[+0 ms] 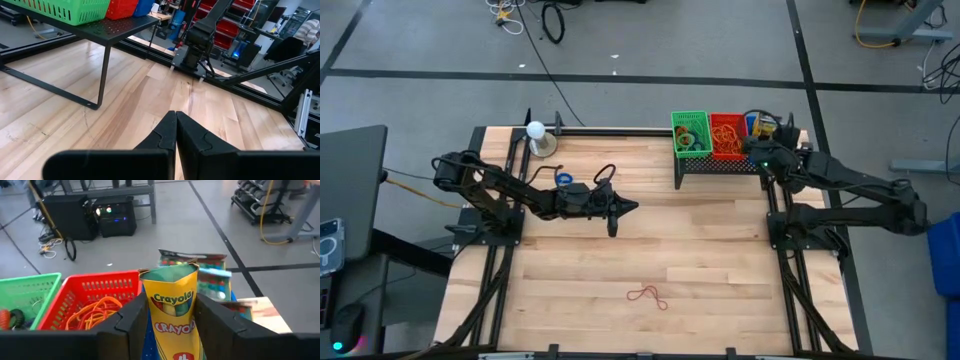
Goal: Pick & Place Office Desk Supplies
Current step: Put the small crayon box into the blue bin, then put the red rubber band into the red bin
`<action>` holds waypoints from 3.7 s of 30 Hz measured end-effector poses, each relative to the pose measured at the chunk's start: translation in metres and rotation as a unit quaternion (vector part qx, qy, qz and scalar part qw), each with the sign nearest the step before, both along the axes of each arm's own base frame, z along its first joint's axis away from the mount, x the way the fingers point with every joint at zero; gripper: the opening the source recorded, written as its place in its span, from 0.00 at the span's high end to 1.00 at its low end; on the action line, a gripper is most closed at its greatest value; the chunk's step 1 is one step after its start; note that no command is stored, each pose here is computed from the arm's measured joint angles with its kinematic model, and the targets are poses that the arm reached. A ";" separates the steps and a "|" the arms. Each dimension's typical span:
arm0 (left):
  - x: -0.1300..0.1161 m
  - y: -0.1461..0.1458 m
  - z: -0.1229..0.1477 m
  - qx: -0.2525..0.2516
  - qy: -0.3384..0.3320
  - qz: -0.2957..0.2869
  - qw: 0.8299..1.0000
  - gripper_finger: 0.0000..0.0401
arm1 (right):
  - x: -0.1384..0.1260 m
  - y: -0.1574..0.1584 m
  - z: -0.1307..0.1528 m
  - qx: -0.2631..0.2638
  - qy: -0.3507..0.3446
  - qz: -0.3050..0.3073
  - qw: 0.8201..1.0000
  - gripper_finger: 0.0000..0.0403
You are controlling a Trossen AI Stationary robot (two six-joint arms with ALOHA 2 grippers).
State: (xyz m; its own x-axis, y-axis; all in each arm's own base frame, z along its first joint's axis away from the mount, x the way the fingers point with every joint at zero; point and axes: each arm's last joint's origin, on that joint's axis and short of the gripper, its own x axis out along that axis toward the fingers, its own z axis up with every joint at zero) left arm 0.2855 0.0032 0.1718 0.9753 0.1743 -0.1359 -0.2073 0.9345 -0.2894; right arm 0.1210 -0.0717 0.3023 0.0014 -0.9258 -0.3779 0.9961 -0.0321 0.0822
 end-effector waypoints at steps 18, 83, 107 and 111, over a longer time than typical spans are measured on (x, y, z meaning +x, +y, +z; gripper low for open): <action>0.000 0.000 0.000 -0.001 0.000 0.000 1.000 0.98 | -0.003 -0.005 -0.007 -0.006 -0.012 -0.034 0.999 0.44; -0.020 -0.014 -0.005 0.065 0.147 -0.144 0.976 0.99 | 0.215 0.251 -0.111 0.272 0.179 0.656 0.681 0.64; -0.054 -0.048 -0.055 0.024 0.084 -0.141 0.986 0.99 | 0.269 0.259 -0.162 0.281 0.295 0.665 0.626 0.59; -0.059 -0.047 -0.057 0.012 0.083 -0.120 0.989 0.99 | 0.271 0.259 -0.164 0.285 0.288 0.661 0.631 0.67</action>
